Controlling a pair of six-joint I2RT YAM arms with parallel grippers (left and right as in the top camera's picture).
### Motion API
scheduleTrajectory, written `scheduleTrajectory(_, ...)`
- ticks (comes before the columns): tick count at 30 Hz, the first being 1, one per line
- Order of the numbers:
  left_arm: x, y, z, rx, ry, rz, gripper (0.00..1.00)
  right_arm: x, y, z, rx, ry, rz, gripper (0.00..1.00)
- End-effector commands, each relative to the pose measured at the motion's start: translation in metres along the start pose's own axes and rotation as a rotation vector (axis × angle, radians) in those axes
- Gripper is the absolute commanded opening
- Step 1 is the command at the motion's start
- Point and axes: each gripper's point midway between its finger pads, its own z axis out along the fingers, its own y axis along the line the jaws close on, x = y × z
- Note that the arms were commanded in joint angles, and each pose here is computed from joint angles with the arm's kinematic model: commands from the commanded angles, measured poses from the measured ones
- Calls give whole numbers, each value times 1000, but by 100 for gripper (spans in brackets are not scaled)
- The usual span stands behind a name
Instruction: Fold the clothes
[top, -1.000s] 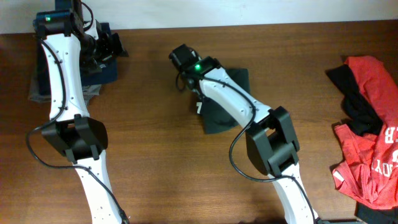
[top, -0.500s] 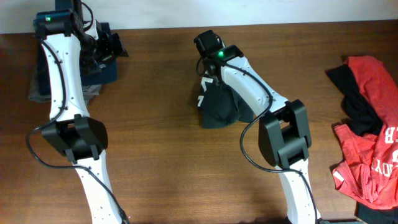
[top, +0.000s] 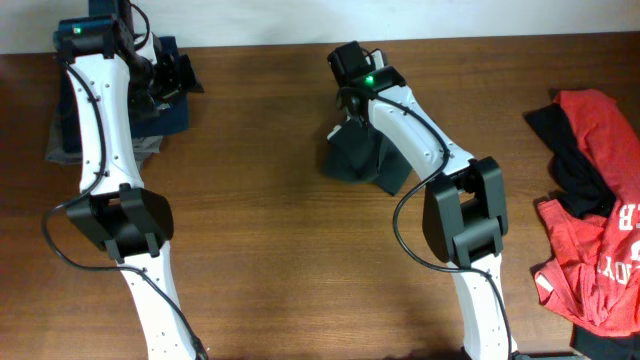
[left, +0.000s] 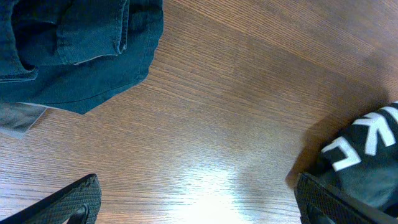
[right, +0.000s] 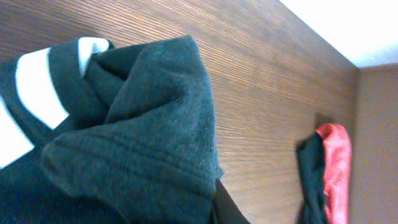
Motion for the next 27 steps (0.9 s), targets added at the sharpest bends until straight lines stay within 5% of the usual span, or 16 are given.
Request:
scheduleTrajectory(1, -2, -1, -15, -7, -34, 23, 99, 7, -26, 5, 153, 25, 17, 15)
scheduleTrajectory(10, -2, -1, -15, -6, -35, 23, 99, 21, -54, -6, 227, 81, 143, 33)
scheduleTrajectory(14, -2, -1, -15, -7, -34, 23, 99, 44, -65, 1, 184, 179, 226, 31)
scheduleTrajectory(19, -3, -1, -15, -6, -38, 24, 99, 73, -60, 24, -6, 329, 347, 13)
scheduleTrajectory(22, -4, -2, -16, -4, -44, 25, 99, 71, -57, 22, -84, 334, 375, 13)
scheduleTrajectory(26, -4, -2, -16, -4, -44, 25, 99, 49, -67, -1, -100, 252, 405, 29)
scheduleTrajectory(27, -4, -2, -16, -4, -44, 25, 99, 42, -67, -9, -120, 228, 398, 47)
